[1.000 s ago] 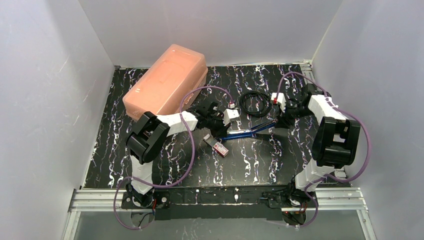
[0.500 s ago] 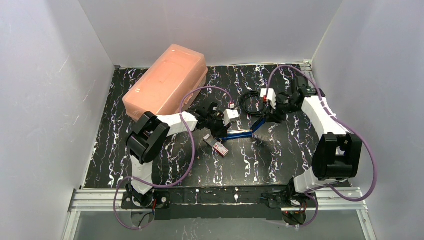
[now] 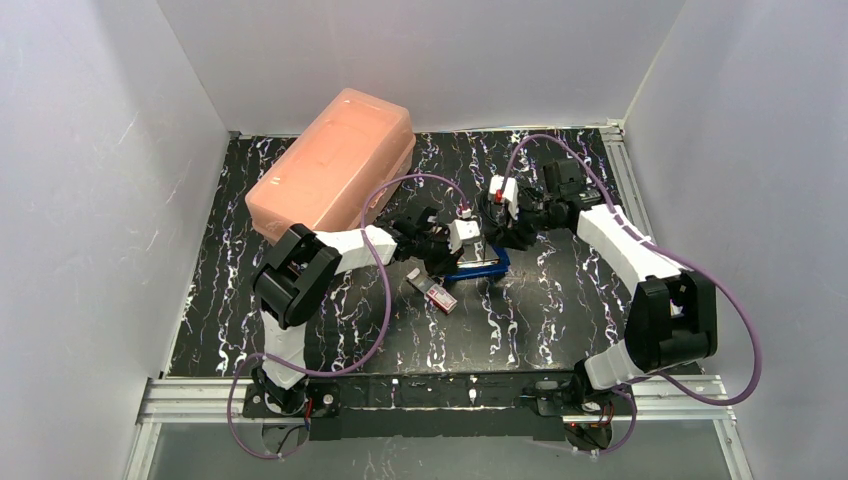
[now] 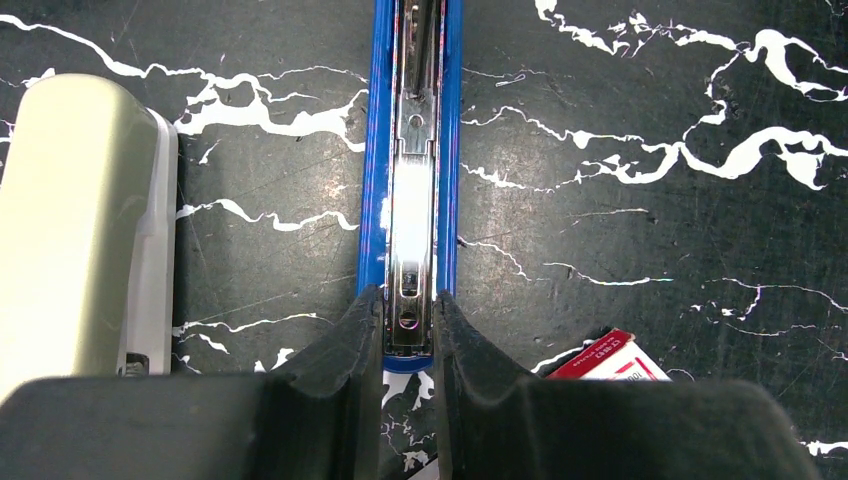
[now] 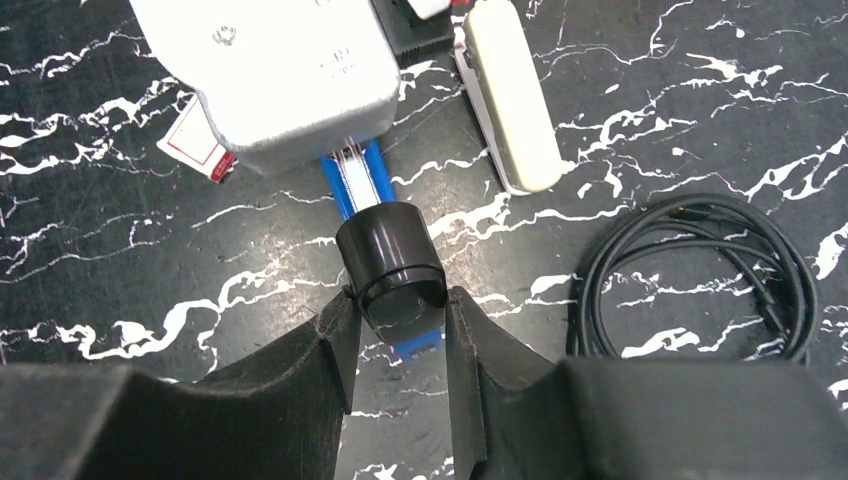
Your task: Load the staples into the stapler
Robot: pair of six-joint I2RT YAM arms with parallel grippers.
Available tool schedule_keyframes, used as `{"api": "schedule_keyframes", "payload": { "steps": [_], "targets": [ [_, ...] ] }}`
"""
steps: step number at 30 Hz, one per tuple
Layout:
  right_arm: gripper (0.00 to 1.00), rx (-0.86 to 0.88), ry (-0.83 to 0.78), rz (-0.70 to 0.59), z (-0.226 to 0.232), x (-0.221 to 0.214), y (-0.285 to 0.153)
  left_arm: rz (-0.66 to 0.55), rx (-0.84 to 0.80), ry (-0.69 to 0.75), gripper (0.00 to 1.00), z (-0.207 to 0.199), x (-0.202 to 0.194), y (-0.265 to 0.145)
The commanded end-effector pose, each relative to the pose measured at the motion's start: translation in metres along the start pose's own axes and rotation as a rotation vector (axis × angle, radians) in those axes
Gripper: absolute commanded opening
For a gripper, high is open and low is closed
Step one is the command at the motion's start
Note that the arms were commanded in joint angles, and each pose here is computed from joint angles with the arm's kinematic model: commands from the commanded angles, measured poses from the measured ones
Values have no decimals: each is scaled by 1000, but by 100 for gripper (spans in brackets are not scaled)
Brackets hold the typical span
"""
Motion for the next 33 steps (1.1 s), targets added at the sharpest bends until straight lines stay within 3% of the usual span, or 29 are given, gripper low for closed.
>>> {"api": "schedule_keyframes", "payload": {
  "steps": [1, 24, 27, 33],
  "targets": [
    [12, -9, 88, -12, 2, -1, 12, 1, 11, -7, 0, -4, 2, -9],
    [8, 48, 169, 42, 26, -27, 67, -9, -1, -2, 0, -5, 0, -7],
    [17, 56, 177, 48, 27, -32, 71, -13, -10, 7, 0, -6, 0, -7],
    [53, 56, 129, 59, 25, -39, 69, -30, -31, 56, 0, -9, 2, -11]
  ]
}}
Point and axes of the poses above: each gripper's point midway between its finger pads, its own y axis out along the fingers, its own z axis along the line the jaws close on, x = y × z, the point moved 8 cm from there along -y, back along the fingers, and after that the axes turned 3 degrees about y, right-handed, at the moved point
